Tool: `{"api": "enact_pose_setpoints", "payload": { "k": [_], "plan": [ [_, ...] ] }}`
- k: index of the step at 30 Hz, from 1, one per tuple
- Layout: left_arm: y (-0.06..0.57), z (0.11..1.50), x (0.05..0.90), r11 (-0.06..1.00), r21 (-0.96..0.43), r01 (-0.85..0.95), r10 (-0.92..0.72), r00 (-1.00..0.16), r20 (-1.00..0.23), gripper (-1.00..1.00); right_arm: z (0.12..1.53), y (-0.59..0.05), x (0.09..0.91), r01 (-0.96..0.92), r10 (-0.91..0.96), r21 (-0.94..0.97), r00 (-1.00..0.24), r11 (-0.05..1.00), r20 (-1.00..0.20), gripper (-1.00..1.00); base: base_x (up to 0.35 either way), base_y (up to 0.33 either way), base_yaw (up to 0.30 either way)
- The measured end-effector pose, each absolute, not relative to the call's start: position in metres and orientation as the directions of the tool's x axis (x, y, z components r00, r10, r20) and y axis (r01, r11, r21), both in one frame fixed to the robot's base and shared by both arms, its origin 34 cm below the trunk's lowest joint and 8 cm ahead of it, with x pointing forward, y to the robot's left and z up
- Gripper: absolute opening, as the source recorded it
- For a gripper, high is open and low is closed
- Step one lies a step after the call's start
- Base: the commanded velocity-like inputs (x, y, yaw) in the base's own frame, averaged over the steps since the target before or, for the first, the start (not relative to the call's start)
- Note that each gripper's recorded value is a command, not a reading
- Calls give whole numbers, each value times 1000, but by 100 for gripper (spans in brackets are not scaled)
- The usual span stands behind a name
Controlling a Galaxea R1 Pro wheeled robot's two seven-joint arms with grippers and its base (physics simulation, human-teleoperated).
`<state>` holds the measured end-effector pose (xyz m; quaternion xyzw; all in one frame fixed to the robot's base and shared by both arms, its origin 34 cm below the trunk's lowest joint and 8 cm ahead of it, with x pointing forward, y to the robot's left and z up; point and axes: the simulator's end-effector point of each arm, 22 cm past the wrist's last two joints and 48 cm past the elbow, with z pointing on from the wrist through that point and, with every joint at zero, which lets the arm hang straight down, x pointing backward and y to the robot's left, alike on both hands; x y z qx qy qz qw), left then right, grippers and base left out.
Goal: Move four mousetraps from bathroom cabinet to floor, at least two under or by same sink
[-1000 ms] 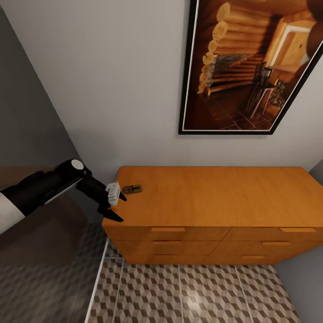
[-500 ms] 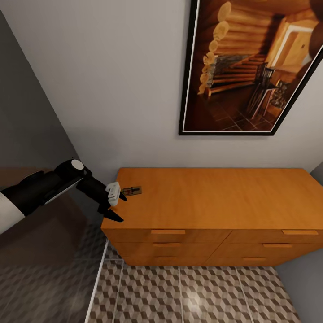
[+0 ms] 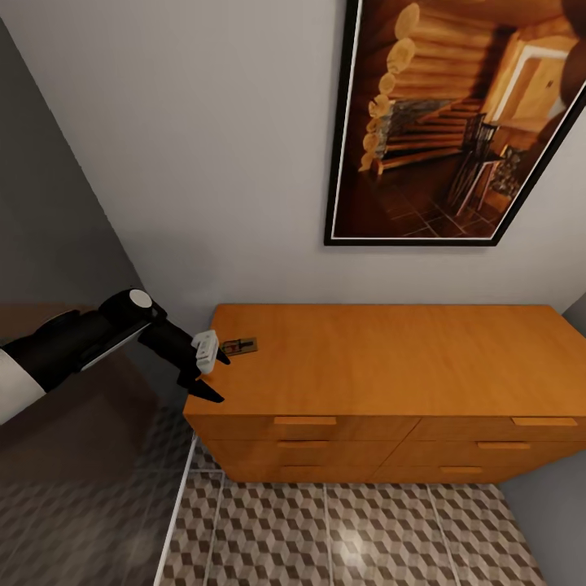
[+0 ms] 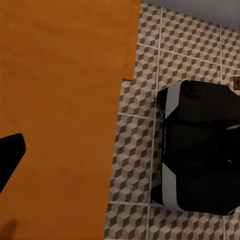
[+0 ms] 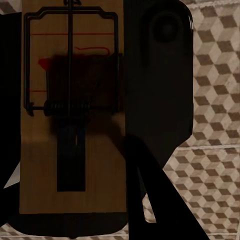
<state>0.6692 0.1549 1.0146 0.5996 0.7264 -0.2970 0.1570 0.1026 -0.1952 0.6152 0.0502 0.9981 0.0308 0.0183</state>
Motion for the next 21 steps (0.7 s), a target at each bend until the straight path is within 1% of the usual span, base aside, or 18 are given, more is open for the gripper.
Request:
{"api": "enact_pose_setpoints", "payload": {
  "k": [21],
  "plan": [
    [155,1014,670,107,-245,964,777,-235,-583,100,615,-195,103,99,101,64,-994,993,-34,-100,0,0,0]
  ]
}}
